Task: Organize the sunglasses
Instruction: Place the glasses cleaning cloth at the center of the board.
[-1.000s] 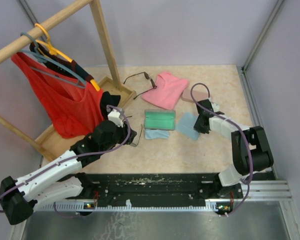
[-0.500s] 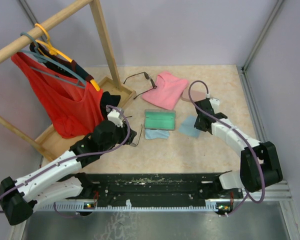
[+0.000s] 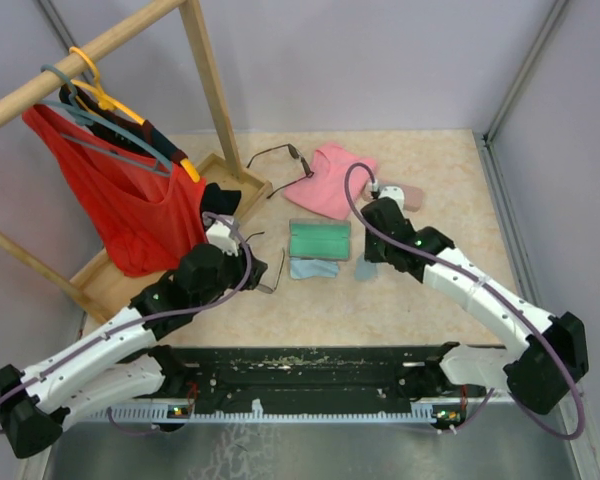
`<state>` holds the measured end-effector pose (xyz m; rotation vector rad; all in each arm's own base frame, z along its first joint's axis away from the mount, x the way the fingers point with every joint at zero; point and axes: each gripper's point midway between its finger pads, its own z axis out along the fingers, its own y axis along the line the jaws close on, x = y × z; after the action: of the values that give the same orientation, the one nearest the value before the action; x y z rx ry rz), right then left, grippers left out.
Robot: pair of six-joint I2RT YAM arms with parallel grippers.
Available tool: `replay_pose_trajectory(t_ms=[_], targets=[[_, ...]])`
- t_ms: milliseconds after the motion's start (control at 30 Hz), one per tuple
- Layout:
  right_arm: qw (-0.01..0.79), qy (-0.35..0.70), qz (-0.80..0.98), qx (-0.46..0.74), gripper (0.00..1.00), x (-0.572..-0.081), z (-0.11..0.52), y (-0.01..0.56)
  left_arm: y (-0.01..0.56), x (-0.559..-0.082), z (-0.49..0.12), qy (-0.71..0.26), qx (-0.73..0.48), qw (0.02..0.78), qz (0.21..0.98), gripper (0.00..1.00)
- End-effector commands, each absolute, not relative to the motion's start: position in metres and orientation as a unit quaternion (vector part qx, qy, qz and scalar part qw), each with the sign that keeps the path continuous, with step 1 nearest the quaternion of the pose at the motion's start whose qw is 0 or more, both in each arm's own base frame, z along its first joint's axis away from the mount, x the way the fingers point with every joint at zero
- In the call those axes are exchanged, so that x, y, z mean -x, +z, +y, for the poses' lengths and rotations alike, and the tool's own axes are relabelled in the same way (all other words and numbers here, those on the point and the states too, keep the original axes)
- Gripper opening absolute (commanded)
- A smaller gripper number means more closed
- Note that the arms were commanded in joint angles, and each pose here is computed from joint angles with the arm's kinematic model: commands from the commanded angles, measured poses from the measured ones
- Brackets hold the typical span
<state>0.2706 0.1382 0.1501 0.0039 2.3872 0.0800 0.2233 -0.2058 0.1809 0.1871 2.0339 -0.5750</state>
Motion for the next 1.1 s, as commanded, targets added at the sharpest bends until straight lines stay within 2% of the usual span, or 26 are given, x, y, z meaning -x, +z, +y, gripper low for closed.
replay_pose_trajectory(t_ms=[0,267,400,567,700,1067], targets=[[0.376,0.107,0.917,0.081,0.0,-0.251,0.183,0.189,0.195,-0.223,-0.197,-0.237,-0.056,0.501,0.83,0.51],[0.345,0.249,0.882,0.203,0.0,-0.218,0.28,0.203,0.201,-0.219,-0.18,-0.229,-0.03,0.514,0.826,0.51],[0.336,0.279,0.876,0.204,0.0,-0.212,0.294,0.187,0.203,-0.217,-0.175,-0.227,-0.022,0.515,0.826,0.51],[0.262,0.199,0.927,0.18,0.0,-0.187,0.252,0.098,0.197,-0.213,-0.174,-0.228,-0.022,0.508,0.83,0.51],[0.22,0.102,0.961,0.131,0.0,-0.174,0.207,0.055,0.185,-0.211,-0.18,-0.232,-0.03,0.493,0.838,0.51],[0.225,0.031,0.971,0.075,0.22,-0.175,0.178,0.047,0.159,-0.201,-0.21,-0.271,-0.077,0.434,0.855,0.5]])
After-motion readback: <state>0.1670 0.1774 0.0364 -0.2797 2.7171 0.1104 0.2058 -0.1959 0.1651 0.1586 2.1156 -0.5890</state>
